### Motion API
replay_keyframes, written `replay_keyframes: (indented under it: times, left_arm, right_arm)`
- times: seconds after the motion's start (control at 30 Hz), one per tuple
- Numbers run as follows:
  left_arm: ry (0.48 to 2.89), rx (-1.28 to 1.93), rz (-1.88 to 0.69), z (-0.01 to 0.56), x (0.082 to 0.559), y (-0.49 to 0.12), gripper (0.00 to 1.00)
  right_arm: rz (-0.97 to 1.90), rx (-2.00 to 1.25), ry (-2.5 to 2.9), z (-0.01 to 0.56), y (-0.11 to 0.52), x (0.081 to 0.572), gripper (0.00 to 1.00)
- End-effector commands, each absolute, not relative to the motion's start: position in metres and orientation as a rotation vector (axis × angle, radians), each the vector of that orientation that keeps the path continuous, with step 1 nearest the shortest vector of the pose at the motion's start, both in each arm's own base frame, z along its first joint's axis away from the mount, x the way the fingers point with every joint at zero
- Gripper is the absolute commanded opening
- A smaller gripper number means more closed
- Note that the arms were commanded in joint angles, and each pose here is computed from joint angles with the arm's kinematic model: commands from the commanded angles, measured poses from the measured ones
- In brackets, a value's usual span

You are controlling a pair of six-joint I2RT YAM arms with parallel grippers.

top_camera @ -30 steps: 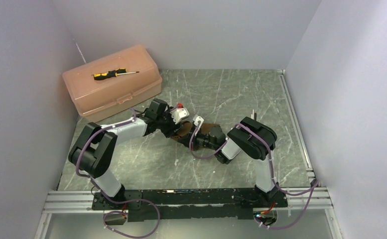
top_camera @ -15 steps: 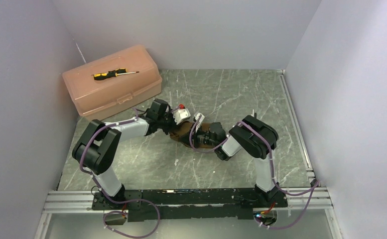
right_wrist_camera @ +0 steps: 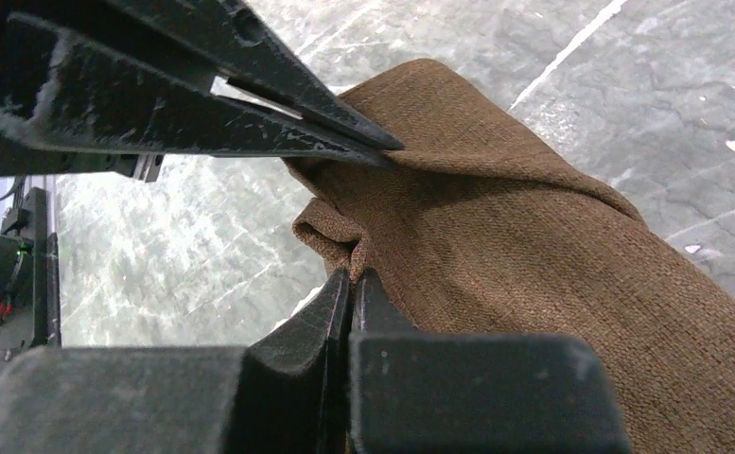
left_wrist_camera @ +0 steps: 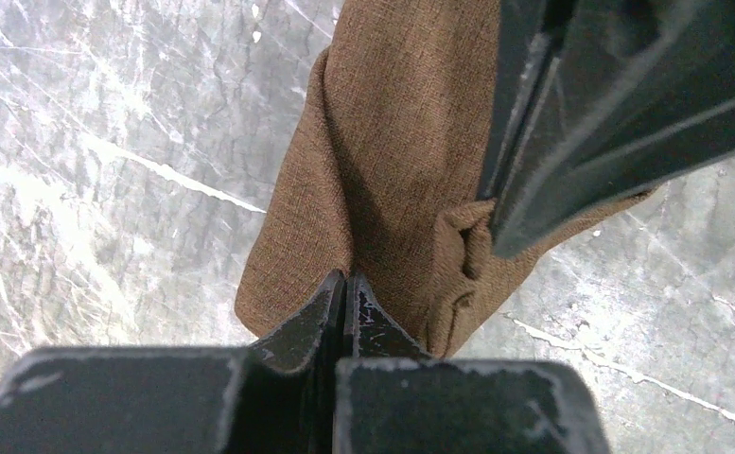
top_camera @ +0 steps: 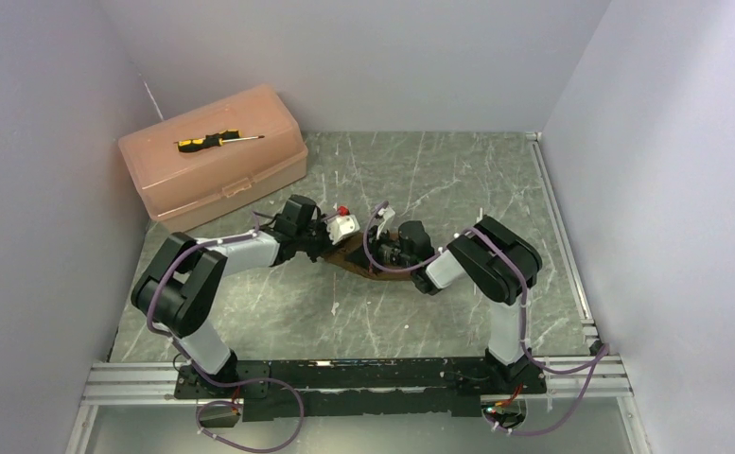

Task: Fold the napkin into a case and place the utensils inside
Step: Grasp the top corner of the smaller rectangle folded napkin from the folded napkin.

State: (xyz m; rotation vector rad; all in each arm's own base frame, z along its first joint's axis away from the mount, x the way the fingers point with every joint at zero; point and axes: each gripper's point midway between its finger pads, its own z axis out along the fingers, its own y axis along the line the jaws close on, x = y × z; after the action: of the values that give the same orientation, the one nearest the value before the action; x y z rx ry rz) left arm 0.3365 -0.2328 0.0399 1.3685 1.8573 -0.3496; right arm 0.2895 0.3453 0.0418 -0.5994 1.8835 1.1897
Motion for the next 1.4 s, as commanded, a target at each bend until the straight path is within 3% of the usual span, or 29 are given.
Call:
replay_keyframes:
  times: [0.0, 0.5, 1.37]
  left_arm:
    - [1.750, 1.371, -0.344, 0.061, 0.339, -0.241, 0.03]
    - [1.717, 1.331, -0.360, 0.070, 0.335, -0.246, 0.03]
    - [1.470, 1.408, -0.249, 0.085, 0.336, -0.255, 0.03]
  right_arm:
    - [1.204, -0.534, 1.898, 0.054, 0.345, 0.303, 0.00]
    - [1.321, -0.393, 2.066, 0.048, 0.345, 0.326, 0.00]
    - [1.320, -0.270, 2.670, -0.022, 0.329, 0.303, 0.00]
